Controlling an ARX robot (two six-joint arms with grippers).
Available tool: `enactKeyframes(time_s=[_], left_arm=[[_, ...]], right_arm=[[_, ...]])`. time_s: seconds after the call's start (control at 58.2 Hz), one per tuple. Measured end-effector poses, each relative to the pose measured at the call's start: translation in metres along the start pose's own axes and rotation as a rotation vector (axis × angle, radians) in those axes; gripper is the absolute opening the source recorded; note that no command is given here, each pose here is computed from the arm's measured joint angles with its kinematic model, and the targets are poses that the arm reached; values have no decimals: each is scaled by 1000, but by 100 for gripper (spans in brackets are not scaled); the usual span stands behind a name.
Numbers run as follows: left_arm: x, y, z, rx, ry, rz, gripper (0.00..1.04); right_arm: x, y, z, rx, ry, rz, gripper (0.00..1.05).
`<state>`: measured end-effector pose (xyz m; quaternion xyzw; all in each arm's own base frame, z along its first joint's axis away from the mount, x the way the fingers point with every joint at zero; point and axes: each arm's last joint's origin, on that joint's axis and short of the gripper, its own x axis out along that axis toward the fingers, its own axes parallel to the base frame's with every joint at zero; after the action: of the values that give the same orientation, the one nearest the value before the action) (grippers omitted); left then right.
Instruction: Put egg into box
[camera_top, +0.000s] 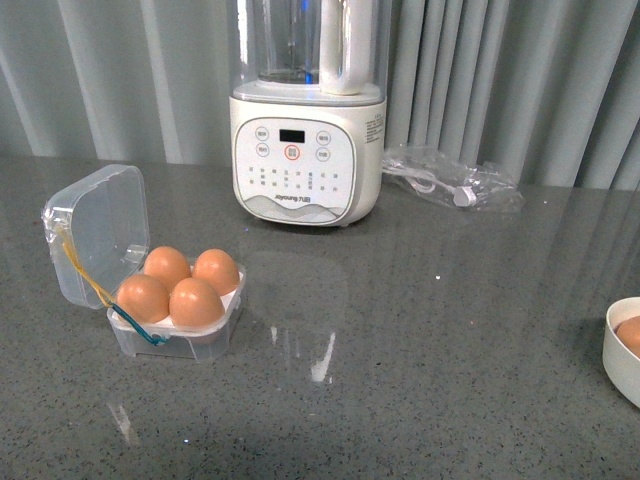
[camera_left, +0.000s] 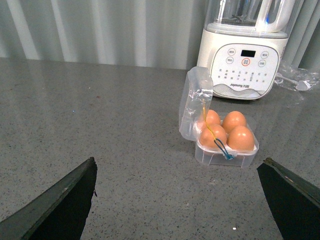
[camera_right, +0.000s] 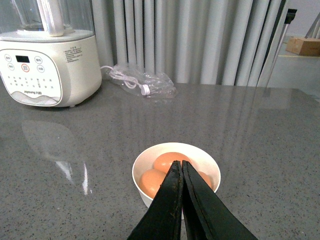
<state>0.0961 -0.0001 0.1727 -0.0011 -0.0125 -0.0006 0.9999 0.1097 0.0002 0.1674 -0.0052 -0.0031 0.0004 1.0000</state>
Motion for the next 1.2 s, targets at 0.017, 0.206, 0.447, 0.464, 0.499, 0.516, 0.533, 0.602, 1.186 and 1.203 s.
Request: enactKeyframes(time_s=[0.017, 0.206, 0.447, 0.464, 0.499, 0.516, 0.533, 0.602, 1.186, 1.203], left_arm=[[0, 0, 0, 0, 0, 0, 98], [0, 0, 0, 0, 0, 1, 98], [0, 0, 0, 0, 0, 0, 98], [0, 0, 0, 0, 0, 0, 98], [0, 0, 0, 0, 0, 0, 98], [0, 0, 0, 0, 0, 0, 98], [0, 0, 0, 0, 0, 0, 98], [0, 0, 0, 0, 0, 0, 98], [0, 0, 0, 0, 0, 0, 98], [0, 0, 0, 0, 0, 0, 98]], right_arm=[[0, 0, 0, 0, 0, 0, 3], [-9, 0, -5, 0, 36, 3, 3], [-12, 0, -3, 0, 7, 1, 3], [-12, 0, -3, 0, 7, 2, 3], [-12, 0, -3, 0, 7, 2, 3], [-12, 0, -3, 0, 7, 2, 3], [-12, 0, -3, 0, 7, 2, 3], [-12, 0, -3, 0, 7, 1, 3], [-12, 0, -3, 2, 7, 1, 99], [-12, 0, -3, 2, 7, 1, 98]])
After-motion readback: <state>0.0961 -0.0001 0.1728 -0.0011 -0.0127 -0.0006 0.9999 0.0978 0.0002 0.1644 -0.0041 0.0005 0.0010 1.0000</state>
